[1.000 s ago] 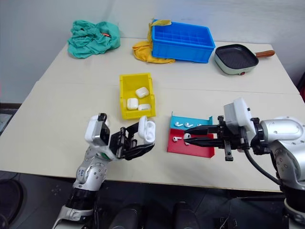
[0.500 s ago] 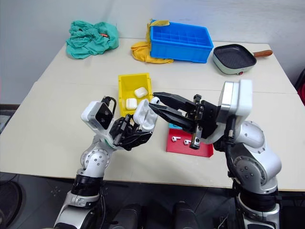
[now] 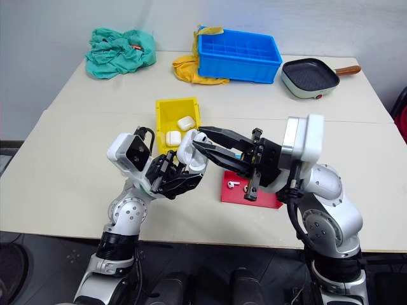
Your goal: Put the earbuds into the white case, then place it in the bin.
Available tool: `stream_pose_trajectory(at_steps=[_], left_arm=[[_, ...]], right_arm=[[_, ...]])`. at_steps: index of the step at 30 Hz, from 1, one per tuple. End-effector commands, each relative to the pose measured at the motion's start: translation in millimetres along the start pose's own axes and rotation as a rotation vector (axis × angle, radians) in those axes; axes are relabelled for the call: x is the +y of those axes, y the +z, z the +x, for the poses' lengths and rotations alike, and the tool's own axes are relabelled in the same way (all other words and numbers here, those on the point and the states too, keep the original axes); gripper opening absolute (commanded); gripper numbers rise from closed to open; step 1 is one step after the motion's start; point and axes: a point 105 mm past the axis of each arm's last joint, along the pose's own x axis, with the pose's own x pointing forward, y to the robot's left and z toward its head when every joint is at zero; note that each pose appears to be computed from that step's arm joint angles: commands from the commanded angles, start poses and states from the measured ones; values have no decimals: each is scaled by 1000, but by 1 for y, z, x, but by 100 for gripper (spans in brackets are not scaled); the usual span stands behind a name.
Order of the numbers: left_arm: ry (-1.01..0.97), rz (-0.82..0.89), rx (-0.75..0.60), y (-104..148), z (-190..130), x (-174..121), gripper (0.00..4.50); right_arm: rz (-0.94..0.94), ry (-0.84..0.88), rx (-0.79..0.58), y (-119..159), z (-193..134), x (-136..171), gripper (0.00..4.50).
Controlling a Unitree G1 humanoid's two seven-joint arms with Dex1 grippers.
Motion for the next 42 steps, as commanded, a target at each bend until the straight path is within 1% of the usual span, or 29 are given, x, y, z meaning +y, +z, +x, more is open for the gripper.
stream_pose_trajectory(at_steps=[1,5,9,11,12,14,18,21,22,24,26,27,28,31,33,34,36,37,40,42], left_arm=[[-64,45,-6,6,13,-7,280],[-68,47,-1,6,14,-7,280],[-69,55,-1,7,15,-7,280],[-70,59,-1,7,16,-6,280],[-70,61,-2,8,16,-6,280],[-70,66,-4,9,17,-6,280],[-56,75,-2,9,14,-5,280],[5,97,5,9,3,0,280],[34,115,34,7,-7,2,280],[81,137,80,4,-24,4,280],[125,162,159,1,-46,2,280],[135,169,184,0,-53,1,280],[138,171,200,0,-57,0,280],[198,185,231,3,-70,-2,280],[223,193,244,3,-74,-3,280],[233,198,247,3,-76,-3,280],[254,204,252,3,-77,-3,280],[260,208,254,3,-77,-3,280],[273,210,255,2,-76,-5,280],[277,208,257,2,-75,-6,280]], right_arm=[[1,5,27,-8,-3,3,44],[6,0,36,-13,-7,4,44],[60,-13,51,-22,-13,6,44],[75,-15,45,-22,-14,6,117],[70,0,52,-23,-15,8,140],[70,11,55,-22,-15,9,201],[31,3,65,-15,-20,5,334],[3,-50,97,-1,-34,-2,430],[-16,-109,134,6,-47,-8,441],[-46,-204,234,12,-77,-15,441],[-78,-266,435,5,-127,-11,441],[-77,-282,500,2,-143,-8,441],[-70,-305,543,2,-157,-6,441],[-77,-503,766,-5,-242,-2,441],[-76,-580,872,-8,-279,4,441],[-78,-616,906,-9,-293,5,441],[-73,-685,955,-12,-313,6,441],[-70,-688,967,-15,-314,4,441],[-91,-619,1023,-26,-296,-13,441],[-147,-548,1058,-30,-278,-31,441]])
